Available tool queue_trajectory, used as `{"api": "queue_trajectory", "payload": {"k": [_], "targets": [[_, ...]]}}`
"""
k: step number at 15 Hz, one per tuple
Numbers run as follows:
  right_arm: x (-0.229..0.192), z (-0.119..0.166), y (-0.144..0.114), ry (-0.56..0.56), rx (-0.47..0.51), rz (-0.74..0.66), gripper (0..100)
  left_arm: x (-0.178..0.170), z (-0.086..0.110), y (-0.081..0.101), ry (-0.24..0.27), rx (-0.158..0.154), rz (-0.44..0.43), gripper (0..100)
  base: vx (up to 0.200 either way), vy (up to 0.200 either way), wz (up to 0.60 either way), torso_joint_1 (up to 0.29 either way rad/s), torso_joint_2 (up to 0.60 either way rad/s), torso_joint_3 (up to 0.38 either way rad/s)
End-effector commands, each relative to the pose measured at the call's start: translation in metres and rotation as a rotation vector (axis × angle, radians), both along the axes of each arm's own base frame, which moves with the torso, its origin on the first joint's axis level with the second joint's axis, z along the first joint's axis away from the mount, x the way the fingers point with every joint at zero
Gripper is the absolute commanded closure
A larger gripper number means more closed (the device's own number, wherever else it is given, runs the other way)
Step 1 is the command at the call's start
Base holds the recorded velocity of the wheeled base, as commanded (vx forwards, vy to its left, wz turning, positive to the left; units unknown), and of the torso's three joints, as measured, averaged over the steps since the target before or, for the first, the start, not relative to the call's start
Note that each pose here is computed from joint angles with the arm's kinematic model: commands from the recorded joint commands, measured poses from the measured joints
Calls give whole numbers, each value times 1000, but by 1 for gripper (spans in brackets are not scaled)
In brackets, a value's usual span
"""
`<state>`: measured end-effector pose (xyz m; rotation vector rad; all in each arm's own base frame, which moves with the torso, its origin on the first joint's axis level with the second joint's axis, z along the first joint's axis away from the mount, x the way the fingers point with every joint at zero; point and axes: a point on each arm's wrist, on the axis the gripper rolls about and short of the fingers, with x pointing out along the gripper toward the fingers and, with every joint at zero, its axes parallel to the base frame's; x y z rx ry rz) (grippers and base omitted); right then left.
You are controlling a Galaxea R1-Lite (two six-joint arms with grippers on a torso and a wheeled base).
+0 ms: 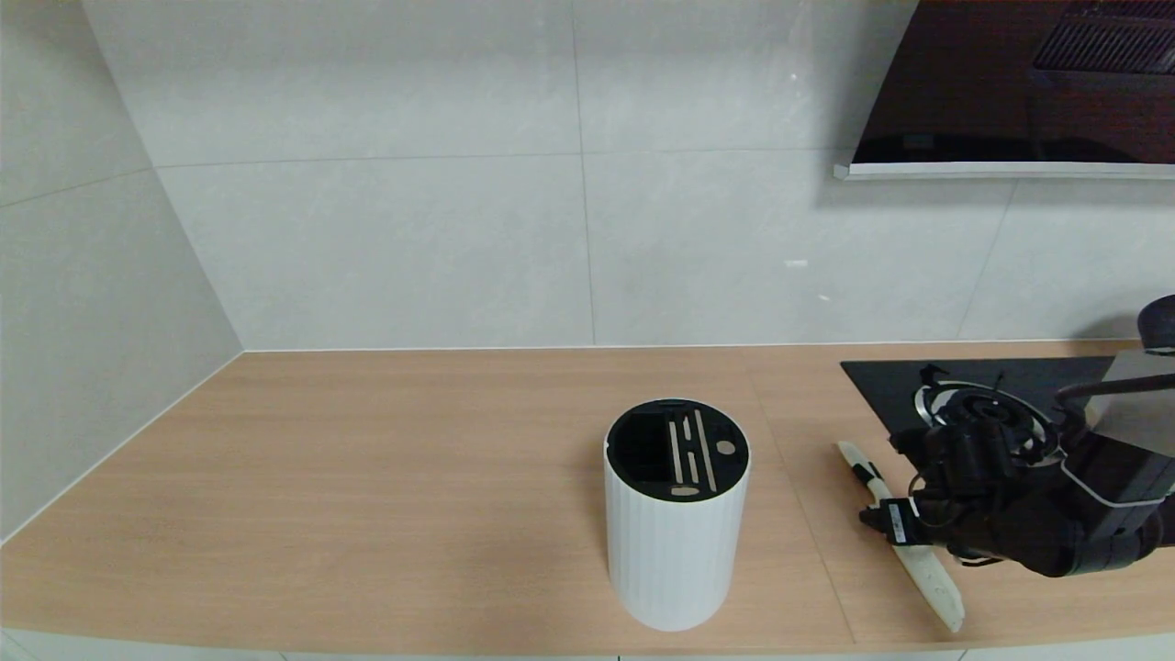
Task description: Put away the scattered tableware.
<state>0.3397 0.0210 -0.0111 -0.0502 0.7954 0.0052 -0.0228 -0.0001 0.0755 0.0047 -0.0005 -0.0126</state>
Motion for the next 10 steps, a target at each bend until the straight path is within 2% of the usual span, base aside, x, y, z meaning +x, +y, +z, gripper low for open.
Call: {"api": "queue_trajectory", "payload": {"k": [1,7,8,10], "targets": [[-1,-4,0,13,-3,1,100,0,0,0,0,0,0,0,0,0,0,0,0,0],[-1,-4,1,14,-5,1,100,0,0,0,0,0,0,0,0,0,0,0,0,0],[-1,2,1,-3,-5,-2,100,0,0,0,0,0,0,0,0,0,0,0,0,0],[-4,31,1,-75,12,-16,100,0,0,0,0,0,0,0,0,0,0,0,0,0]]}}
